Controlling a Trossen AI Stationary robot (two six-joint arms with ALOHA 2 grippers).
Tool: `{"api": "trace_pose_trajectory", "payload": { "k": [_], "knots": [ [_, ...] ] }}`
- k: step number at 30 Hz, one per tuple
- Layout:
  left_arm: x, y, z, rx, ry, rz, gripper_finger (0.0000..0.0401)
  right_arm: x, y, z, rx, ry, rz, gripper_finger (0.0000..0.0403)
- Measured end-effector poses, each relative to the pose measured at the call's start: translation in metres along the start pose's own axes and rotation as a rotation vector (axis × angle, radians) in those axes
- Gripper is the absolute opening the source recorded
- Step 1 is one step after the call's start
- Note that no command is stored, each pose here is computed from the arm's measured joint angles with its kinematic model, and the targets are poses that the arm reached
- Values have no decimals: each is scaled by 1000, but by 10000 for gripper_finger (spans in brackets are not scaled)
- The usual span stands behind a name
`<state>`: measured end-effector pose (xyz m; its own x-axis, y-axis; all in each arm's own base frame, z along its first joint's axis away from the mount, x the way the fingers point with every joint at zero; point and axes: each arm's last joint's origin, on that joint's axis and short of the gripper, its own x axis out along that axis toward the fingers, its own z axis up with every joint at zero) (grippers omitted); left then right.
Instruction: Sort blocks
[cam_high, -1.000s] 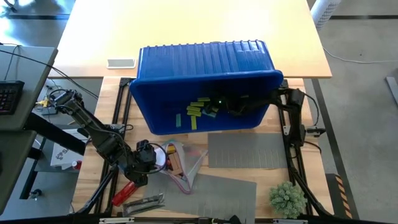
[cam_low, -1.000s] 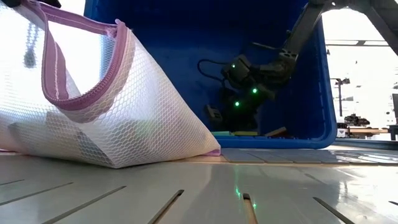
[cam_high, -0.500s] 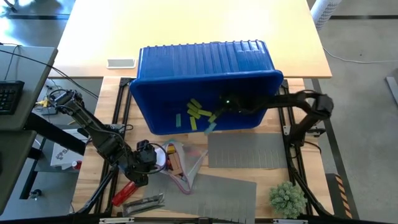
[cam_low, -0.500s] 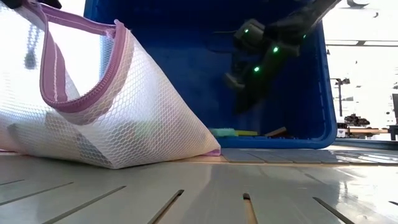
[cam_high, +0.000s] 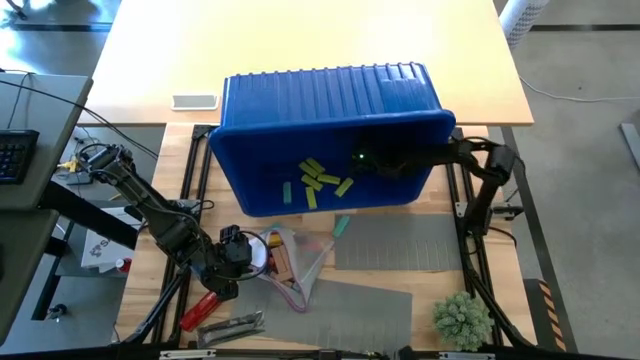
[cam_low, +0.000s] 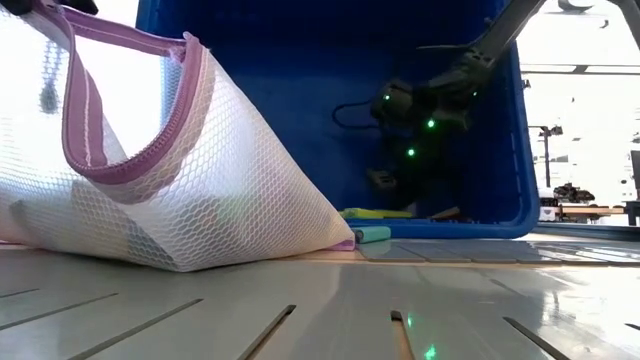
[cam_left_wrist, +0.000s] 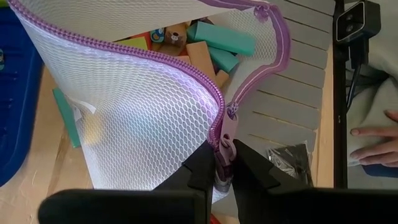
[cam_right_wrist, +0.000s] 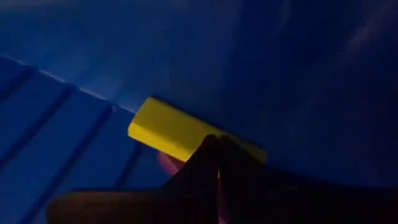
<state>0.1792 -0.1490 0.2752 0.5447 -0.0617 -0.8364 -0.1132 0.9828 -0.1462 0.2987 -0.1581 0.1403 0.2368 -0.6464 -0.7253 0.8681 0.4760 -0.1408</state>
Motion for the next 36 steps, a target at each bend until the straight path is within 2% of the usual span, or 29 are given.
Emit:
{"api": "trace_pose_trajectory", "payload": {
  "k": [3, 6, 10, 11, 13, 16, 19, 29, 32, 36],
  "knots": [
    [0, 0, 0, 0, 0, 0, 24, 14, 5, -4, 5, -5, -12, 0],
    [0, 0, 0, 0, 1, 0, 24, 14, 8, -7, 6, 19, 20, 0],
    [0, 0, 0, 0, 0, 0, 24, -11, 18, -16, -62, 103, 141, 0],
    [0, 0, 0, 0, 0, 0, 24, -21, 18, -12, -57, 96, 182, 0],
    [0, 0, 0, 1, 1, 0, 24, -39, 19, -2, -51, 37, 193, 0],
    [0, 0, 0, 0, 1, 1, 24, -48, 13, -6, -88, 32, 100, 0],
    [0, 0, 0, 0, 0, 0, 24, -48, 6, 2, -59, -19, 30, 0],
    [0, 0, 0, 0, 0, 0, 24, 2, -1, -15, -67, 99, -82, 0],
    [0, 0, 0, 0, 0, 0, 24, 1, 4, -16, -56, 119, -21, 0],
    [1, 0, 0, 1, 2, 2, 24, -26, 16, -16, -82, 123, 116, 0]
  ]
}}
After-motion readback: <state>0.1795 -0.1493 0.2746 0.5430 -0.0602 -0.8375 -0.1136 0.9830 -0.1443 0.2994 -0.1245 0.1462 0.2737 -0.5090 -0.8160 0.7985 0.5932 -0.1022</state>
